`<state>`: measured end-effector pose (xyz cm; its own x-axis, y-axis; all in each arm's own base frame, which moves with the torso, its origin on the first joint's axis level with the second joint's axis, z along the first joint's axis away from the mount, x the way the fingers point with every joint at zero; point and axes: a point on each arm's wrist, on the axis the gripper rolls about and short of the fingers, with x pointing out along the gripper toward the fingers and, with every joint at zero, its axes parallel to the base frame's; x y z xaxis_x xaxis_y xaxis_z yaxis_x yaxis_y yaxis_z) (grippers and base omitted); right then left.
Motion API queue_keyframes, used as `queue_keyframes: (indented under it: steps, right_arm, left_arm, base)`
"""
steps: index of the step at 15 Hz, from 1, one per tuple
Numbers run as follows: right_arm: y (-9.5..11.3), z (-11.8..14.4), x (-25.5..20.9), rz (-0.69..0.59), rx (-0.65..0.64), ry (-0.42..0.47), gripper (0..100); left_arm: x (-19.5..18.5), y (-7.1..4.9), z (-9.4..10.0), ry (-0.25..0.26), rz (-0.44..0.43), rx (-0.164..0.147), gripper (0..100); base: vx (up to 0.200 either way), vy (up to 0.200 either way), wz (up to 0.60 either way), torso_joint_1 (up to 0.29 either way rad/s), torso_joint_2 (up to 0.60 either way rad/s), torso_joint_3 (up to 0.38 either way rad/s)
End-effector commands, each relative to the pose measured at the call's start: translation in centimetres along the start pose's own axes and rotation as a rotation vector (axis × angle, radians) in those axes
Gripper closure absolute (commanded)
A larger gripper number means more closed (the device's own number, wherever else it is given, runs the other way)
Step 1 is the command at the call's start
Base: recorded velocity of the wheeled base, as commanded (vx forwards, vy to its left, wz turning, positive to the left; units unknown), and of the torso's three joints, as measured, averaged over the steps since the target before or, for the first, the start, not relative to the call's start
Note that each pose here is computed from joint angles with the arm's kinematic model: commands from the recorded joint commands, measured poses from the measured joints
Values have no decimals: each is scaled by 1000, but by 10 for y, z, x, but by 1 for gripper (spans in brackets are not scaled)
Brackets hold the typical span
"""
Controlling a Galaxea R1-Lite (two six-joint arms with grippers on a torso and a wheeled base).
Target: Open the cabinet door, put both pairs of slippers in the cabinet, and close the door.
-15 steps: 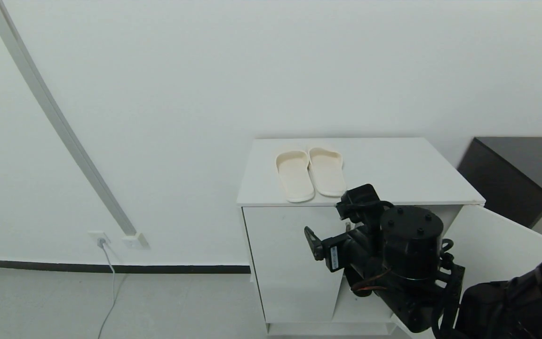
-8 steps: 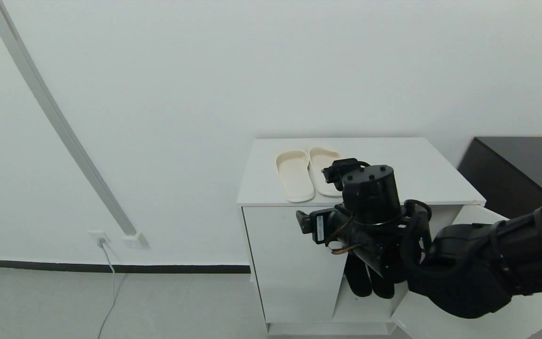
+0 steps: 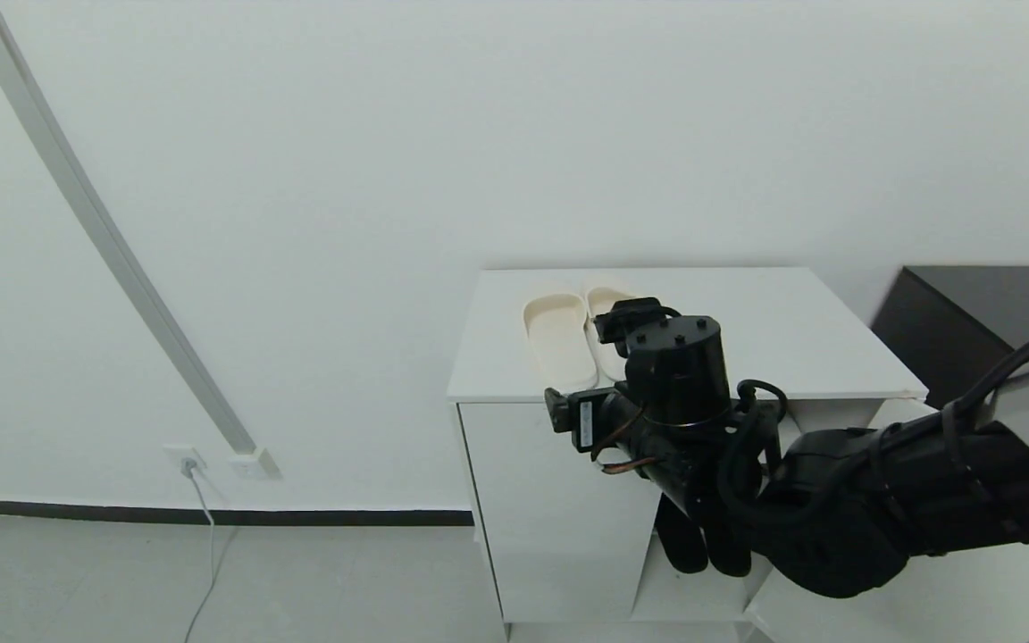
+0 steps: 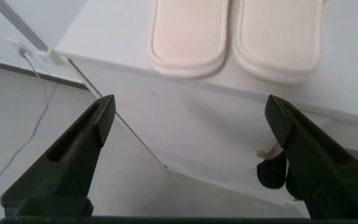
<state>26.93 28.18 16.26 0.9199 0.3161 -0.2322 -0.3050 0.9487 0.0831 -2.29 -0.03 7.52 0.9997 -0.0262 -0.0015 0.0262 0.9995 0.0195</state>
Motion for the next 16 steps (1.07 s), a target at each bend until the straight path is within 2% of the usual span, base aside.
queue_keyframes:
  steps: [1,5,9,16]
  right_arm:
    - [-1,-1,1,-3,-3,3,0]
    - [-2,-3,5,-10,-4,8,0]
    - [-9,-1,29,-46,-24,-17,0]
    - [-7,-4,64,-67,-66,-72,0]
  left_arm:
    - [0,0,0,2,0,0,100]
    - [0,0,0,2,0,-1,100]
    - [0,0,0,0,2,-3,100]
    - [0,0,0,0,2,-4,100]
  base:
    - [200,0,0,2,-7,2]
    - [200,0,0,6,2,2]
    - [0,0,0,0,0,0]
    - [0,0,0,0,0,0]
